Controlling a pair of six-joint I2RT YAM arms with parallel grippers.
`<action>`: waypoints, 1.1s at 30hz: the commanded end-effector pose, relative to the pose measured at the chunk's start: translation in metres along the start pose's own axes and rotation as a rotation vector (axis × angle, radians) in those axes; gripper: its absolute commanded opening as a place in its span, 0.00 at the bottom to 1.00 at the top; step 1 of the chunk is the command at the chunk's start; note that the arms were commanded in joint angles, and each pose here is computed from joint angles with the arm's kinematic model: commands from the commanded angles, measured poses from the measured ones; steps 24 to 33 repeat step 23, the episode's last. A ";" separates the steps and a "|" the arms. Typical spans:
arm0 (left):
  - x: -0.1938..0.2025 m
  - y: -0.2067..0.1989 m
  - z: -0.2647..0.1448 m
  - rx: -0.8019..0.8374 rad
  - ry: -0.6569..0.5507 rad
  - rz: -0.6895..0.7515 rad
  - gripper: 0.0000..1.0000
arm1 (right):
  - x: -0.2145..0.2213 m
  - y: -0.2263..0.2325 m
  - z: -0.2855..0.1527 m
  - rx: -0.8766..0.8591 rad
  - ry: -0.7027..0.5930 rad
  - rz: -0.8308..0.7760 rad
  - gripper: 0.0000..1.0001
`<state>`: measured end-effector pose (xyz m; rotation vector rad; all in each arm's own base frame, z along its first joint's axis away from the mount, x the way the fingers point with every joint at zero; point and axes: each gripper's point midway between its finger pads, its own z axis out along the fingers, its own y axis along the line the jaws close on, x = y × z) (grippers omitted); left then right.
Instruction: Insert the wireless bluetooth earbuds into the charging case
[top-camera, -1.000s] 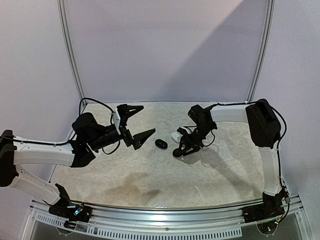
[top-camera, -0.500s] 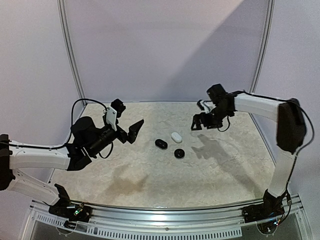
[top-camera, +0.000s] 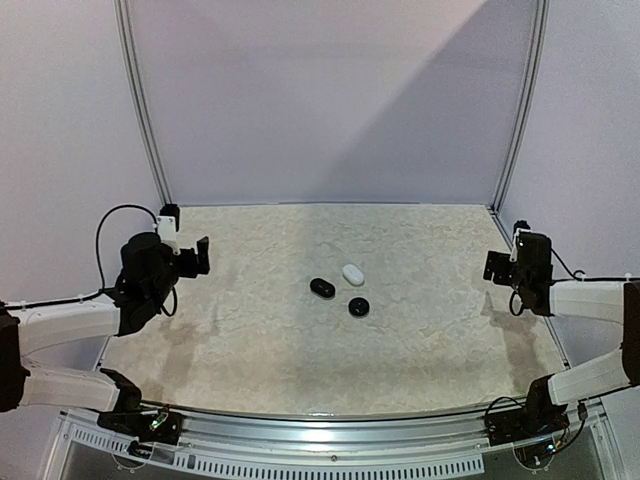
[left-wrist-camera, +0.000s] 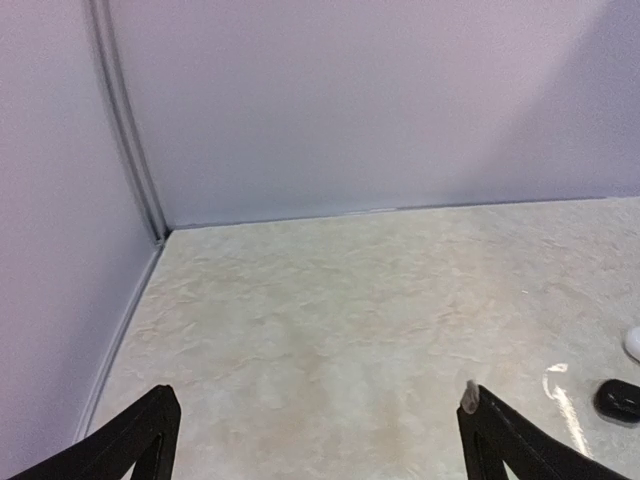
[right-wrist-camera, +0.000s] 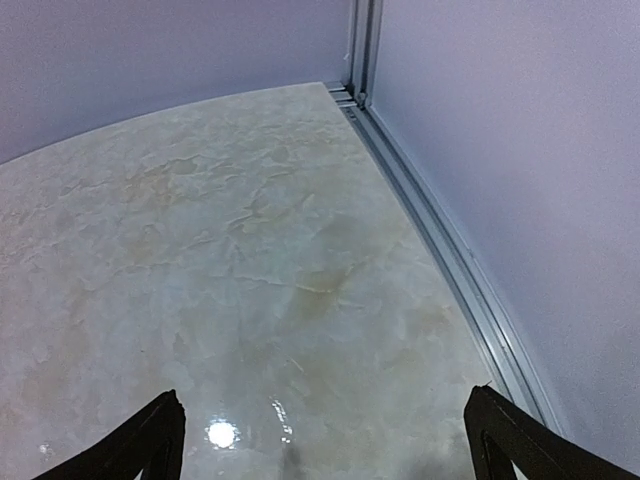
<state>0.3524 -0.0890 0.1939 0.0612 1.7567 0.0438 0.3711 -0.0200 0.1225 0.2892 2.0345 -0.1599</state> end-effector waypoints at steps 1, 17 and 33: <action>-0.006 0.041 0.000 -0.080 -0.045 -0.003 0.99 | -0.041 -0.026 -0.023 0.101 -0.283 0.041 0.99; 0.060 0.103 0.002 -0.147 0.114 0.000 0.99 | -0.015 -0.027 -0.002 0.112 -0.194 0.126 0.99; 0.061 0.100 0.005 -0.128 0.122 0.000 0.99 | -0.016 -0.036 -0.004 0.162 -0.217 0.159 0.99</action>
